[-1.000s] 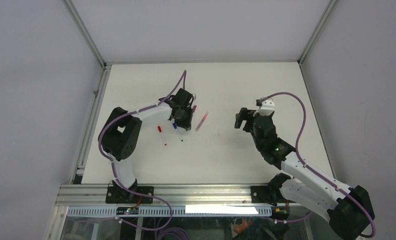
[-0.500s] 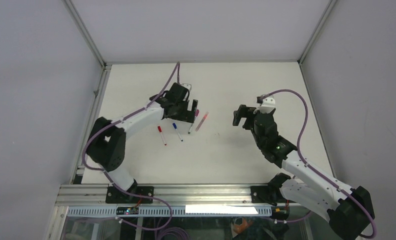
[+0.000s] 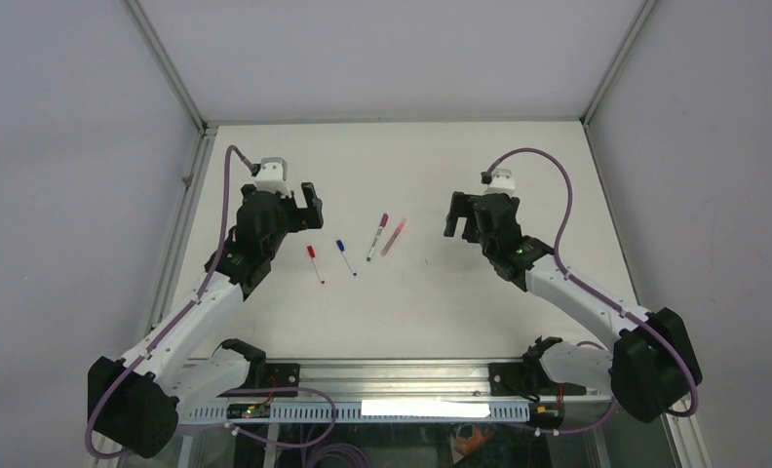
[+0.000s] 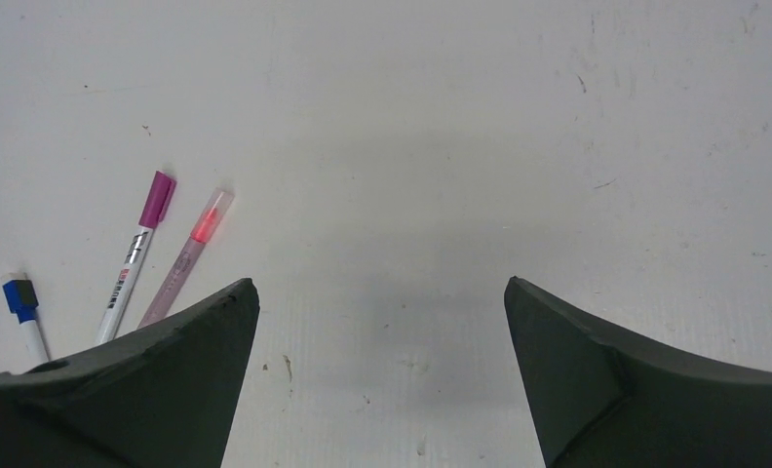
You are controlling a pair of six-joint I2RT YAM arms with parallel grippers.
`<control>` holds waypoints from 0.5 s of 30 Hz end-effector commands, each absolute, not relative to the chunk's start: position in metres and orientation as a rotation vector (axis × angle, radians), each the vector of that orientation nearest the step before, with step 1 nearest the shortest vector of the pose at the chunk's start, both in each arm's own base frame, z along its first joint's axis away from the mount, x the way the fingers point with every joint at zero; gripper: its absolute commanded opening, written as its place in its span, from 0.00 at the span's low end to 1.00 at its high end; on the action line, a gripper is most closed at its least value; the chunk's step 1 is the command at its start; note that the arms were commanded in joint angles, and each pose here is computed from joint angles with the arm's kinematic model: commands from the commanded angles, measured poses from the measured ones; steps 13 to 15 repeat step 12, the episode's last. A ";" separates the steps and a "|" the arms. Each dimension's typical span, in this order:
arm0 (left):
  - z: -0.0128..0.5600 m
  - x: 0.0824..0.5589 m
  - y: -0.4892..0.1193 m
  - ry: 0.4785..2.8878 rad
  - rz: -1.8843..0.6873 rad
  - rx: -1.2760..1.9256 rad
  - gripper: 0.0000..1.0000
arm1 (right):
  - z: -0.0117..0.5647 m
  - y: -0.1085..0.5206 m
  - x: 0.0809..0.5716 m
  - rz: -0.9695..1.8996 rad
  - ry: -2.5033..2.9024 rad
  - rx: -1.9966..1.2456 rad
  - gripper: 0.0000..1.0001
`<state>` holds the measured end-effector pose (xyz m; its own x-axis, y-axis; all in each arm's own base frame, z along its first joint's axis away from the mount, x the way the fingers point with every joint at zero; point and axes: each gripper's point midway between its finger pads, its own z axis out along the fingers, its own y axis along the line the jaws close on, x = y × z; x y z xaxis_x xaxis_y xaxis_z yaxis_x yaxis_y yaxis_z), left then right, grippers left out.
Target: Insert the pens into the pen caps
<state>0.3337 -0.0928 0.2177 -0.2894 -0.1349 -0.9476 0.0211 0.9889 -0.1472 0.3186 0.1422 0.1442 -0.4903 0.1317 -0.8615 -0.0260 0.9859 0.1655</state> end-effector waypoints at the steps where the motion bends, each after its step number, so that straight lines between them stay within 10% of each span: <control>1: 0.233 0.341 -0.095 1.783 -0.165 -0.074 0.99 | 0.162 0.160 0.331 0.281 2.054 0.070 0.99; 15: 0.235 0.342 -0.097 1.789 -0.167 -0.070 0.99 | 0.164 0.162 0.342 0.273 2.033 0.091 0.99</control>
